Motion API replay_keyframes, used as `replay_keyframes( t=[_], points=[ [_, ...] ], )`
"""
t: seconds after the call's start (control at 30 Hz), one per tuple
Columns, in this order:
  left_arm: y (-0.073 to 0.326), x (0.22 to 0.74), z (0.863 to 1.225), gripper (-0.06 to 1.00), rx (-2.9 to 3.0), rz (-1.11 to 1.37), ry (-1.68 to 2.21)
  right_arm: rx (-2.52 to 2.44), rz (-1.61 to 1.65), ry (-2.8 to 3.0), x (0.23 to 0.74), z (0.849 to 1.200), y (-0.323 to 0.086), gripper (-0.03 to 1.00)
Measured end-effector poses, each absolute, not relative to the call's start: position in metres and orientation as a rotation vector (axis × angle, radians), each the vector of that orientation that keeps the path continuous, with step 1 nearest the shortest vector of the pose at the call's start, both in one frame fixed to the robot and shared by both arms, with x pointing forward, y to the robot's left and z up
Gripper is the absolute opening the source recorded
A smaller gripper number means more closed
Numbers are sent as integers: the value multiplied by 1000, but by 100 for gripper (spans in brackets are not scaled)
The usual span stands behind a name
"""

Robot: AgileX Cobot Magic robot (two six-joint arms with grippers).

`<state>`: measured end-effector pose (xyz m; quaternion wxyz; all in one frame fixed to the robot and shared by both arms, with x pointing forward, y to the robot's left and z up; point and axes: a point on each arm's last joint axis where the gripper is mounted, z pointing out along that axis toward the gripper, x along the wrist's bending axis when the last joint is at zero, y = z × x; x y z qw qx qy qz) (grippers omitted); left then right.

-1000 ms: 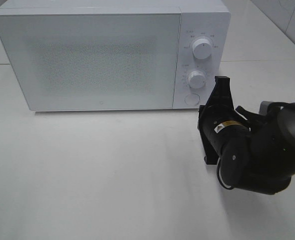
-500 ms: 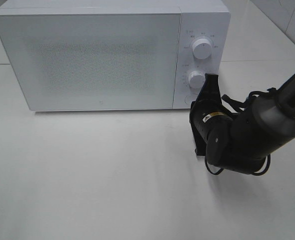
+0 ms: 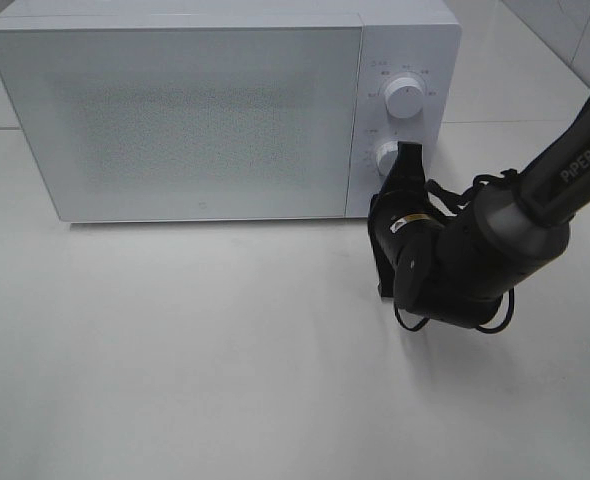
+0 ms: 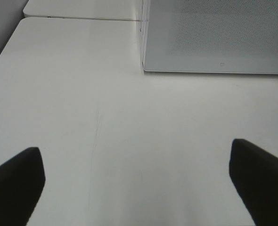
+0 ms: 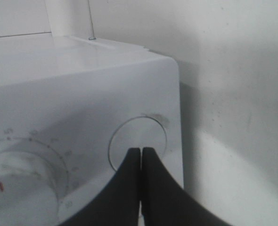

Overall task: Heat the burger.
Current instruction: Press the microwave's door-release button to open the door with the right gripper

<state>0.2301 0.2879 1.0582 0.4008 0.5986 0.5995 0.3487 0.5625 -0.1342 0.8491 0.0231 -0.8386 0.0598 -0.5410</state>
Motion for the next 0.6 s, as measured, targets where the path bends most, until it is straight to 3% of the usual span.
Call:
replay_keyframes(
  t=[0.6],
  points=[
    [288, 230, 1058, 99, 1514, 882, 1516, -2618, -1668, 205, 575, 849, -141, 2]
  ],
)
